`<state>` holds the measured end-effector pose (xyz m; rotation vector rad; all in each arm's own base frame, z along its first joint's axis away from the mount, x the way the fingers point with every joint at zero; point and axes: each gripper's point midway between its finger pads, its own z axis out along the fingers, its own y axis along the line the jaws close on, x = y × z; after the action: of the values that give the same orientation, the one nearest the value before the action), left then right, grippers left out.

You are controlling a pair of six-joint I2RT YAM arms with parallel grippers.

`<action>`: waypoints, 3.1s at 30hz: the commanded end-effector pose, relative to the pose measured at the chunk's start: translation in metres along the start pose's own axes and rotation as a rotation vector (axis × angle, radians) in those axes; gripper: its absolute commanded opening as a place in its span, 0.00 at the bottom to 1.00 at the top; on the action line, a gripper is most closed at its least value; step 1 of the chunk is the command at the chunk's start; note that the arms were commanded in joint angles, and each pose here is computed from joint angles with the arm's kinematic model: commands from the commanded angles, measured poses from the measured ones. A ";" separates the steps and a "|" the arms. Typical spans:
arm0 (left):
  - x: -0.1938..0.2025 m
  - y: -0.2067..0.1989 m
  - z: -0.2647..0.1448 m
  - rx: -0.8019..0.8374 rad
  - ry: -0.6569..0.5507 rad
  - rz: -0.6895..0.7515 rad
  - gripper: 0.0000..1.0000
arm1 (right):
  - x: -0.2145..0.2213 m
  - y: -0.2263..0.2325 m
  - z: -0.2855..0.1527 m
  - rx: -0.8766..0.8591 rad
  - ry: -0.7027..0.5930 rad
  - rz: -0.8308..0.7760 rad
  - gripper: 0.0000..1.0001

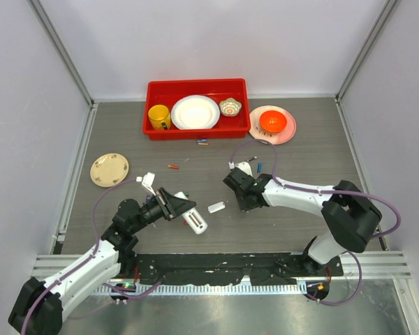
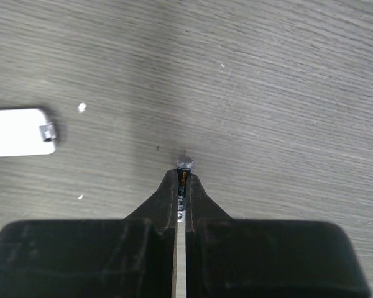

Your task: Load the batteries into the remote control

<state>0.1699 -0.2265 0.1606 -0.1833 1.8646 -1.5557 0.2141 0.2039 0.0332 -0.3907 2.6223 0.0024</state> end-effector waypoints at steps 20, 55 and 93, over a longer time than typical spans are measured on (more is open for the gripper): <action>-0.007 -0.023 0.002 0.096 -0.007 0.055 0.00 | 0.005 -0.005 0.007 -0.029 0.086 -0.042 0.40; -0.016 -0.024 0.013 0.105 -0.042 0.060 0.00 | 0.018 -0.003 -0.006 -0.102 0.102 0.030 0.01; 0.003 -0.050 0.089 0.350 0.112 -0.003 0.00 | -0.025 0.090 -0.167 -0.693 0.119 -0.085 0.01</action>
<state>0.2119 -0.3119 0.1437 -0.1038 1.9299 -1.7925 0.1248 0.2597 0.1689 -0.7301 2.7360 0.7867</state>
